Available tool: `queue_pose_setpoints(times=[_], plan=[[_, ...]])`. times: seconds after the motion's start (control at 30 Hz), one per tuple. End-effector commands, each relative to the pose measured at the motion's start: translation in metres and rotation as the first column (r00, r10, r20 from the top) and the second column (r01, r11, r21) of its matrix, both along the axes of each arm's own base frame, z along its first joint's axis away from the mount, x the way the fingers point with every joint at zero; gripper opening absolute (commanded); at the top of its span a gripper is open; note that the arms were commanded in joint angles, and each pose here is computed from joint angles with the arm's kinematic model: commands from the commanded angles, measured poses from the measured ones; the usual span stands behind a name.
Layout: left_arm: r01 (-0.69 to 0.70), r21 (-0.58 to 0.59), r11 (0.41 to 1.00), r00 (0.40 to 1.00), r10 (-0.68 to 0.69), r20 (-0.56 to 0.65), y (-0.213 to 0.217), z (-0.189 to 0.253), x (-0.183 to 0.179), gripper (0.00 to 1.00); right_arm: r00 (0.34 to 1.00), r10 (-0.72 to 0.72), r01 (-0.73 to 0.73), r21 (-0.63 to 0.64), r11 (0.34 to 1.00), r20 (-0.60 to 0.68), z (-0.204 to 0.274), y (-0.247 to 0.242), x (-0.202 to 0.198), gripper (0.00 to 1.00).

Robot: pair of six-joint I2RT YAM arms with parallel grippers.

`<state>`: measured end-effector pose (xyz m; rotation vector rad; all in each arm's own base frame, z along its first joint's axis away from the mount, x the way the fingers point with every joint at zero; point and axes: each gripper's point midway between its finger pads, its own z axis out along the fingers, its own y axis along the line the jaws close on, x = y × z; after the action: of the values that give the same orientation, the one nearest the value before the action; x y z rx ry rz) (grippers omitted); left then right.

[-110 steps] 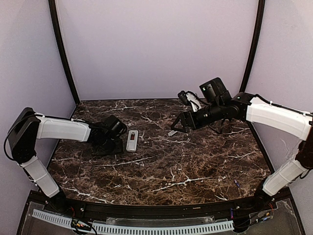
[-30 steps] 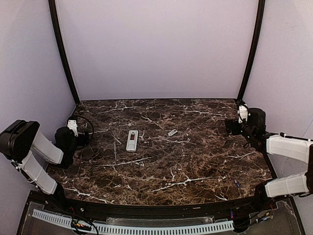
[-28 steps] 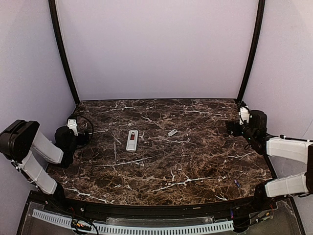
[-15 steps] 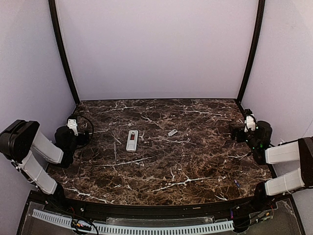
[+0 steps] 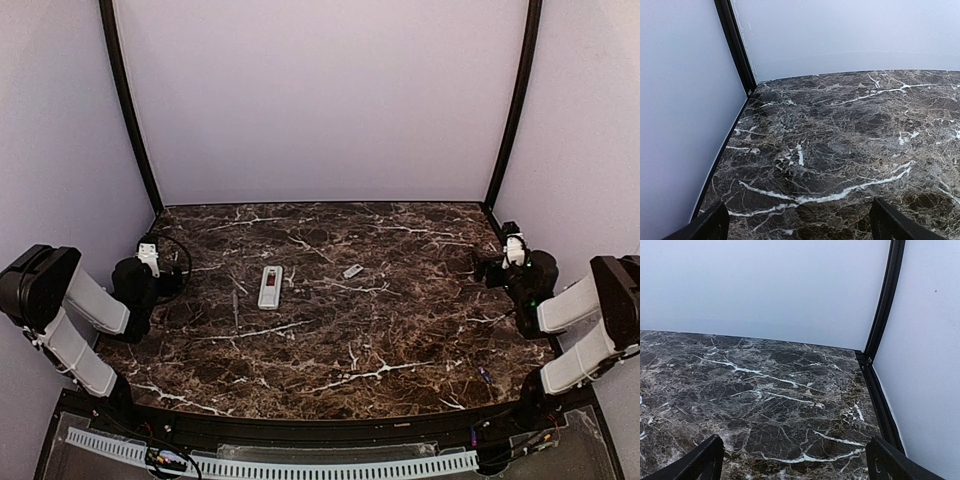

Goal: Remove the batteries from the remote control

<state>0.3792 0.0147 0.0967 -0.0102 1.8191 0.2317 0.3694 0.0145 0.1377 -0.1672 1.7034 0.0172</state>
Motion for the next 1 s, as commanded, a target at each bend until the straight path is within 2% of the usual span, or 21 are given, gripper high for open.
queue_pose_setpoints(times=[0.0,0.23,0.4,0.97], plan=[[-0.008,-0.003,1.0,1.0,0.008,0.024,0.002,0.007,0.003,0.99,0.999,0.004,-0.003,-0.01,1.0,0.054,0.004,-0.004,0.008,0.99],[-0.008,-0.003,1.0,1.0,0.008,0.024,0.002,0.007,0.003,0.98,0.999,0.007,-0.008,0.005,1.0,0.033,-0.005,-0.006,0.013,0.99],[-0.007,-0.003,1.0,1.0,0.007,0.025,0.002,0.007,0.003,0.98,0.998,-0.068,0.067,0.022,0.998,0.02,-0.006,-0.019,0.016,0.99],[-0.007,-0.003,1.0,1.0,0.007,0.024,0.002,0.007,0.003,0.98,0.997,-0.07,0.07,0.021,0.997,0.023,-0.006,-0.019,0.016,0.99]])
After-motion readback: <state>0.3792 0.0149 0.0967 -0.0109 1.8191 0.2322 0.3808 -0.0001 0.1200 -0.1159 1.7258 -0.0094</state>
